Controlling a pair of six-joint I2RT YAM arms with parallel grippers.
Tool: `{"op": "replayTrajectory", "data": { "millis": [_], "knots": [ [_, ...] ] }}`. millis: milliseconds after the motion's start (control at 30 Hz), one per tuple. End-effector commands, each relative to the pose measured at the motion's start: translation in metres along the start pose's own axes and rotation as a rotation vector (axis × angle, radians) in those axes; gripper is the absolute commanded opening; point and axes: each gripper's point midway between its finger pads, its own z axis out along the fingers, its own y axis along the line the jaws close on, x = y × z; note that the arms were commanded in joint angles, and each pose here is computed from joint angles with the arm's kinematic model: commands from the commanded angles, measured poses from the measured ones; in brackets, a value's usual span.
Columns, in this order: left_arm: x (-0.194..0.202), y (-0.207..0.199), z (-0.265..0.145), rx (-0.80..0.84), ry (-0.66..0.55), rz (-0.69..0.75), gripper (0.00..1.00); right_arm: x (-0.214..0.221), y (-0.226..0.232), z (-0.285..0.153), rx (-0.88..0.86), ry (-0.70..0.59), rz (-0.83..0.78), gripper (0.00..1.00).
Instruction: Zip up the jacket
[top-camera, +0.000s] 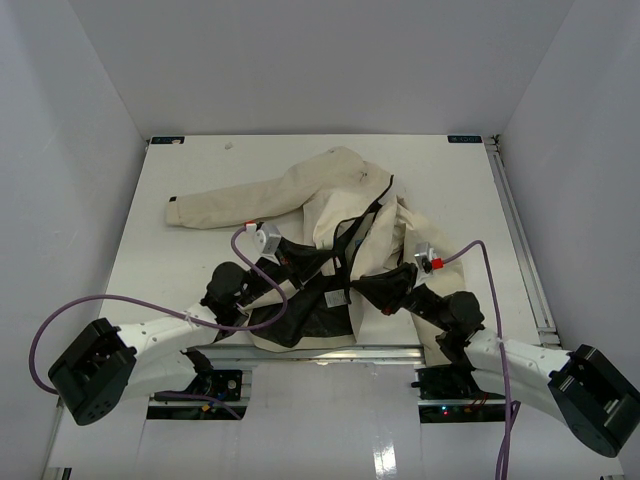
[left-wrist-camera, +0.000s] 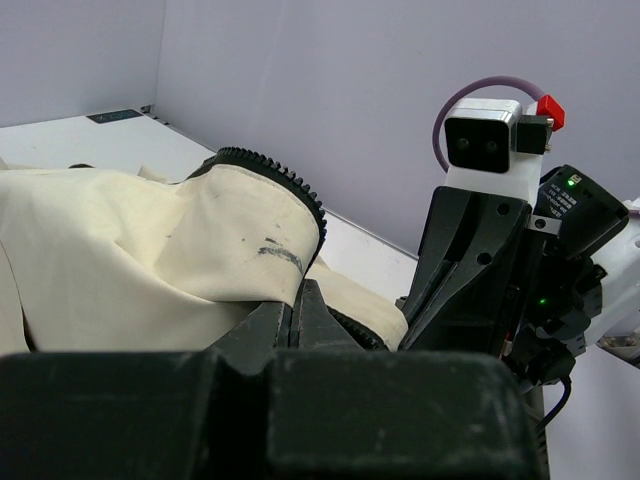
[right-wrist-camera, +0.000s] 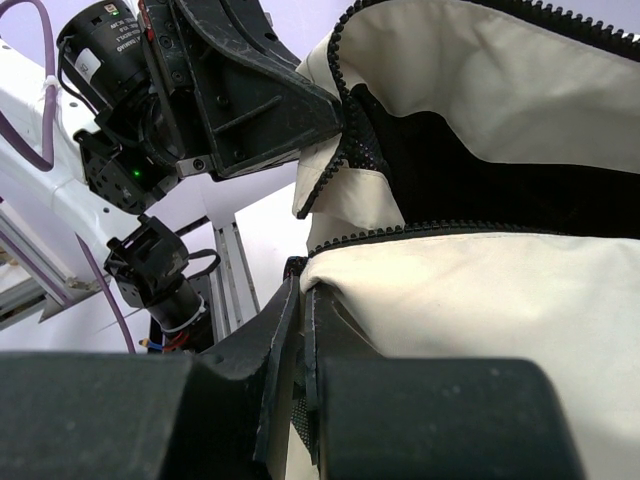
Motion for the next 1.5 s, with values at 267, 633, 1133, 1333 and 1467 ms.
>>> {"op": "replayTrajectory", "data": {
  "millis": [267, 633, 1133, 1333, 1467],
  "knots": [
    [-0.009, -0.006, -0.001, 0.025, -0.047, 0.003, 0.00, -0.030, 0.020, 0.012, -0.084, -0.100, -0.028, 0.08],
    [-0.008, -0.006, -0.002, 0.028, -0.049, 0.000, 0.00, -0.037, 0.025, 0.017, -0.113, -0.129, -0.015, 0.08],
    [-0.007, -0.005, -0.003, 0.024, -0.050, 0.006, 0.00, -0.049, 0.035, 0.019, -0.153, -0.176, -0.023, 0.08],
    [-0.008, -0.007, -0.004, 0.031, -0.058, 0.000, 0.00, -0.053, 0.037, 0.019, -0.154, -0.185, -0.031, 0.08],
    [-0.008, -0.009, -0.005, 0.041, -0.061, -0.004, 0.00, -0.055, 0.038, 0.021, -0.160, -0.190, -0.031, 0.08]
  ]
}}
